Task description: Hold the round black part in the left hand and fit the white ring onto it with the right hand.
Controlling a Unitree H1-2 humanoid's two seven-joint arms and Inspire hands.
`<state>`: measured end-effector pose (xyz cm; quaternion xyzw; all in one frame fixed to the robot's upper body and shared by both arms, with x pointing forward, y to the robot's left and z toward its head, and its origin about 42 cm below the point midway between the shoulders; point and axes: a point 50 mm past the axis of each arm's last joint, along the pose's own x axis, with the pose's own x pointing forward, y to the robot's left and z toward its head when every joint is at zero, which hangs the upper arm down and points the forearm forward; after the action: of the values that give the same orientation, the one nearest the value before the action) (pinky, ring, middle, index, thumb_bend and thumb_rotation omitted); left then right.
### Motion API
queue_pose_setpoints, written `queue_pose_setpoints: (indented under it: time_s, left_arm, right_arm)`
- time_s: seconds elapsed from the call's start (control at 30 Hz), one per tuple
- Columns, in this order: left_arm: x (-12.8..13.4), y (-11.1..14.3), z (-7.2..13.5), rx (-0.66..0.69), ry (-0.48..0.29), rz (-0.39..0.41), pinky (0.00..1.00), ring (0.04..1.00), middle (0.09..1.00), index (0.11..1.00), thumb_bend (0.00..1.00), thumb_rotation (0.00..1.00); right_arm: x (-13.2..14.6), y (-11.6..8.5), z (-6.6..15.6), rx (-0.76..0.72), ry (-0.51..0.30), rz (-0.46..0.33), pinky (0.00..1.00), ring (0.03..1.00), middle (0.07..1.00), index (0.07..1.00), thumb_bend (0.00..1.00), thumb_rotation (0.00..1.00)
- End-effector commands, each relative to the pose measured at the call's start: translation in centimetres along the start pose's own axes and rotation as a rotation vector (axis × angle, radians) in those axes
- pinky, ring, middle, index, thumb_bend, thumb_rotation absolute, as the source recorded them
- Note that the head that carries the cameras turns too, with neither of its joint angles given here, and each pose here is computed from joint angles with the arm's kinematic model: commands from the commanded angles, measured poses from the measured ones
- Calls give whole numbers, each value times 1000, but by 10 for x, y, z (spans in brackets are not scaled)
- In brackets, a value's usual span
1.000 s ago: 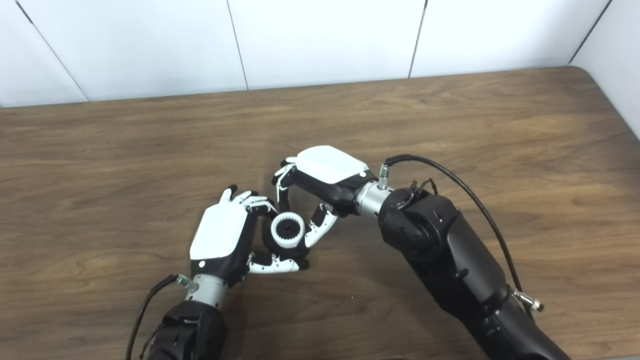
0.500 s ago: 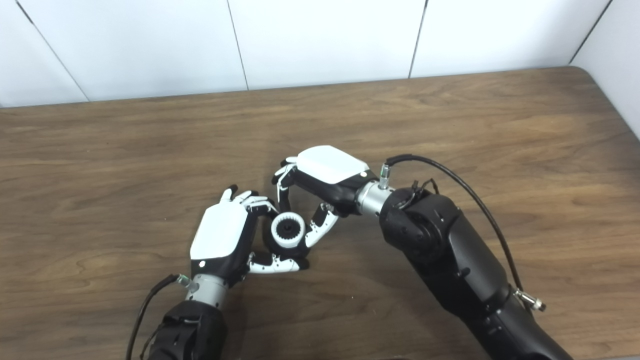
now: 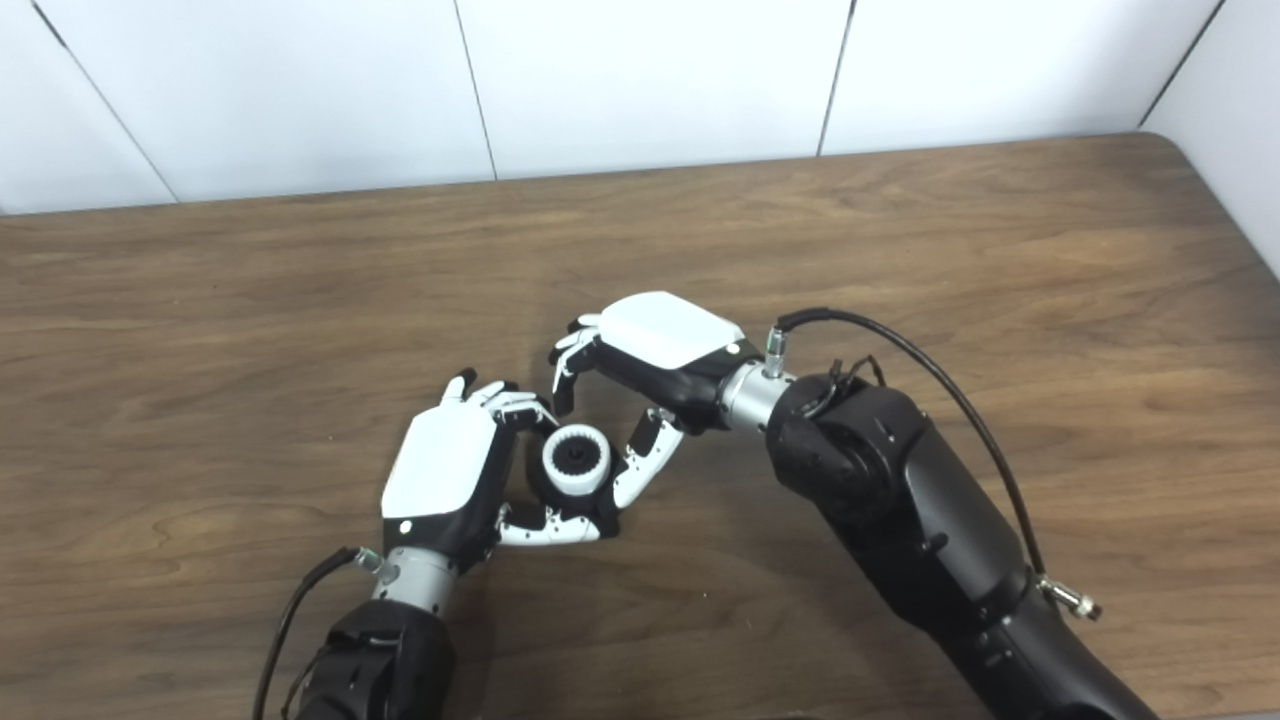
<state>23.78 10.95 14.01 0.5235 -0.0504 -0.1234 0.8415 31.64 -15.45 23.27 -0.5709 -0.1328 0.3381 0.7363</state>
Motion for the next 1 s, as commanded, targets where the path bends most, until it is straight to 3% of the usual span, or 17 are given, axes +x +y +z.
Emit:
queue_pose_setpoints:
  time_s: [0.0, 0.33, 0.97]
  left_arm:
    - [-3, -18, -1, -15, 5, -118, 1000, 875, 750, 481, 523, 54]
    - [-3, -18, -3, -3, 5, -126, 1000, 875, 752, 480, 524, 55]
    - [-4, -17, -11, -12, 15, -116, 1000, 875, 755, 480, 525, 54]
  right_arm:
    - [1, -22, 5, -40, -29, -65, 884, 934, 855, 636, 1000, 292]
    - [-1, -28, 1, -42, -16, -75, 879, 935, 857, 643, 1000, 302]
    - [-26, -71, -30, -33, 134, -123, 912, 971, 891, 686, 989, 297]
